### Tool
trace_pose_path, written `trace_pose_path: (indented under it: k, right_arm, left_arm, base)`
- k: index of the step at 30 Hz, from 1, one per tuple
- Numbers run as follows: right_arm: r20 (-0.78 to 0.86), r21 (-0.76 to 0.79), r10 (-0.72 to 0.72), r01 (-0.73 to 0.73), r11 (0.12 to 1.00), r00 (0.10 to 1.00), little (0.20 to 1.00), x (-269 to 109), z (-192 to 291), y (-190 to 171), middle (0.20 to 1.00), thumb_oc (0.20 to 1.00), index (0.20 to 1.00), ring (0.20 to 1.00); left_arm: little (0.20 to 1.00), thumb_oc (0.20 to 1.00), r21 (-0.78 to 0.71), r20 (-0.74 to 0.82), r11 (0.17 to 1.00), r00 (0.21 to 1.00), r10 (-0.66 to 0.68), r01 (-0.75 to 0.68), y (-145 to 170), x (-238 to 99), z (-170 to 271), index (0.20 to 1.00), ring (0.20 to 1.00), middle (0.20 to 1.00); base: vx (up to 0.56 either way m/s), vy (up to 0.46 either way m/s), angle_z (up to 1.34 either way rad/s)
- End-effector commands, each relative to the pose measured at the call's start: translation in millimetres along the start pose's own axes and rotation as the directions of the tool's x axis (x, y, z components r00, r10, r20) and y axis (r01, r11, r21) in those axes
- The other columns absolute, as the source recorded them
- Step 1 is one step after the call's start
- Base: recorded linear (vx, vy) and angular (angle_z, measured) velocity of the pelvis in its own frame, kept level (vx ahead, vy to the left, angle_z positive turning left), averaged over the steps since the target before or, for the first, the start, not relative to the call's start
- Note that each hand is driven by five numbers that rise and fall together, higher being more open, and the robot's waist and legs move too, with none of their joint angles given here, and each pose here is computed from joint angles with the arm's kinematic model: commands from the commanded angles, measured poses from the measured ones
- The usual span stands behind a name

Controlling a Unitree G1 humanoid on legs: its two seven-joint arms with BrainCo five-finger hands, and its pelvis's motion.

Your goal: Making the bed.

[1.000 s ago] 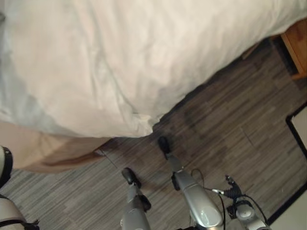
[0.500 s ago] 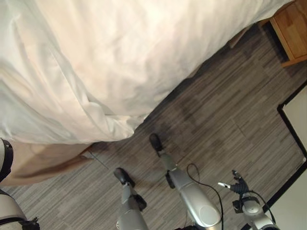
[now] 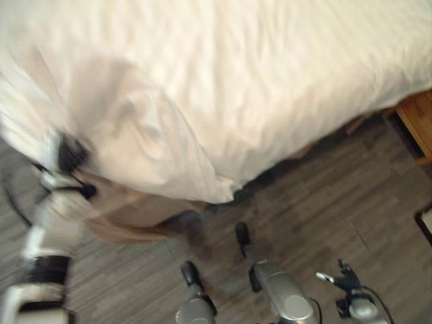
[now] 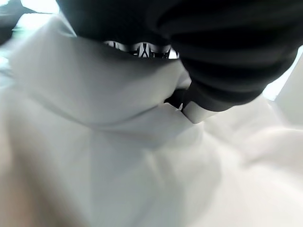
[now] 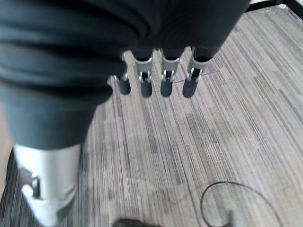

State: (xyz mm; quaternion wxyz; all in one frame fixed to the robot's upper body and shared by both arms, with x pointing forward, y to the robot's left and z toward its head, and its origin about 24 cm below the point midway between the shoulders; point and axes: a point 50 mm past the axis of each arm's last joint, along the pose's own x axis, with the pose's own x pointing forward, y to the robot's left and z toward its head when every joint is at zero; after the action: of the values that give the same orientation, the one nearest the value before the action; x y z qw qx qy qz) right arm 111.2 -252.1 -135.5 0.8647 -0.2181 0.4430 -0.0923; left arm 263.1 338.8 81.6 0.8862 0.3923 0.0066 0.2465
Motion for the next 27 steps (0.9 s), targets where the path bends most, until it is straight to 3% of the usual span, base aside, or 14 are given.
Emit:
trace_pose_path:
  k: [1,5,9,14,15,16,17,18,19,21,22,24,26,27]
  right_arm:
    - [-0.129,-0.041,0.022,-0.027,0.999,0.991,1.0,-9,-30,12,1.0,1.0,1.0,1.0]
    - [-0.181,-0.117,0.012,-0.033,0.993,0.983,1.0,-11,-42,7,1.0,1.0,1.0,1.0]
    - [-0.158,-0.161,0.03,-0.056,0.985,0.987,1.0,-9,-36,13,1.0,1.0,1.0,1.0]
    - [-0.199,-0.179,0.041,-0.077,0.981,0.979,1.0,-6,-35,21,1.0,1.0,1.0,1.0]
    - [-0.198,-0.178,0.04,-0.076,0.981,0.979,1.0,-6,-35,21,1.0,1.0,1.0,1.0]
    - [-0.2,-0.183,0.049,-0.086,0.979,0.979,1.0,-5,-32,21,1.0,1.0,1.0,1.0]
    - [-0.203,-0.177,0.052,-0.089,0.98,0.978,1.0,-3,-30,20,1.0,1.0,1.0,1.0]
    - [-0.205,-0.178,0.053,-0.091,0.98,0.977,1.0,-2,-30,19,1.0,1.0,1.0,1.0]
    - [-0.209,-0.18,0.057,-0.096,0.979,0.976,1.0,-2,-30,19,1.0,1.0,1.0,1.0]
    - [-0.209,-0.18,0.057,-0.096,0.979,0.976,1.0,-2,-30,19,1.0,1.0,1.0,1.0]
    - [-0.214,-0.177,0.076,-0.115,0.977,0.974,1.0,-2,-29,19,1.0,1.0,1.0,1.0]
    - [-0.213,-0.17,0.081,-0.119,0.978,0.974,1.0,-2,-29,18,1.0,1.0,1.0,1.0]
    - [-0.209,-0.162,0.101,-0.136,0.977,0.973,1.0,0,-25,19,1.0,1.0,1.0,1.0]
    - [-0.21,-0.162,0.101,-0.136,0.977,0.973,1.0,0,-26,18,1.0,1.0,1.0,1.0]
  left_arm:
    - [0.2,0.2,-0.028,-0.182,0.956,0.939,-0.294,0.294,-51,-55,-48,0.2,0.2,0.2]
    - [0.2,0.2,-0.061,-0.415,0.899,0.808,-0.418,0.434,-70,-112,-100,0.2,0.2,0.2]
    - [0.2,0.2,0.011,-0.522,0.838,0.718,-0.46,0.545,-73,-144,-127,0.2,0.2,0.2]
    - [0.2,0.2,0.032,-0.738,0.699,0.489,-0.466,0.715,-86,-208,-163,0.2,0.2,0.2]
    - [0.2,0.2,0.032,-0.737,0.699,0.489,-0.466,0.714,-86,-207,-163,0.2,0.2,0.2]
    - [0.2,0.2,-0.014,-0.796,0.678,0.403,-0.453,0.735,-85,-228,-172,0.2,0.2,0.2]
    - [0.658,0.658,-0.069,-0.841,0.676,0.322,-0.435,0.734,-82,-247,-178,0.658,0.658,0.658]
    - [0.768,0.768,-0.079,-0.86,0.661,0.285,-0.424,0.746,-79,-256,-181,0.768,0.768,0.768]
    - [1.0,1.0,-0.096,-0.878,0.641,0.239,-0.415,0.762,-76,-267,-184,1.0,1.0,1.0]
    - [1.0,1.0,-0.096,-0.878,0.641,0.239,-0.415,0.762,-76,-267,-184,1.0,1.0,1.0]
    - [1.0,1.0,-0.187,-0.914,0.586,0.079,-0.398,0.788,-70,-307,-189,1.0,1.0,1.0]
    - [1.0,1.0,-0.204,-0.918,0.583,0.054,-0.393,0.786,-68,-313,-189,1.0,1.0,1.0]
    - [1.0,1.0,-0.352,-0.892,0.492,-0.125,-0.434,0.796,-71,-357,-183,1.0,1.0,1.0]
    - [1.0,1.0,-0.352,-0.892,0.492,-0.126,-0.435,0.796,-71,-357,-183,1.0,1.0,1.0]
  base:
    - [-0.02,0.176,0.41]
    - [-0.02,0.18,0.43]
    - [-0.02,0.126,0.11]
    - [-0.01,0.118,0.1]
    - [-0.02,0.064,0.1]
    - [0.0,0.048,0.11]
    - [-0.01,0.055,0.1]
    - [0.0,0.029,0.08]
    - [-0.01,0.018,0.03]
    - [0.0,0.005,0.02]
    - [0.0,0.0,0.0]
    - [0.0,0.0,0.0]
    - [0.01,-0.006,0.02]
    - [0.0,0.0,0.0]
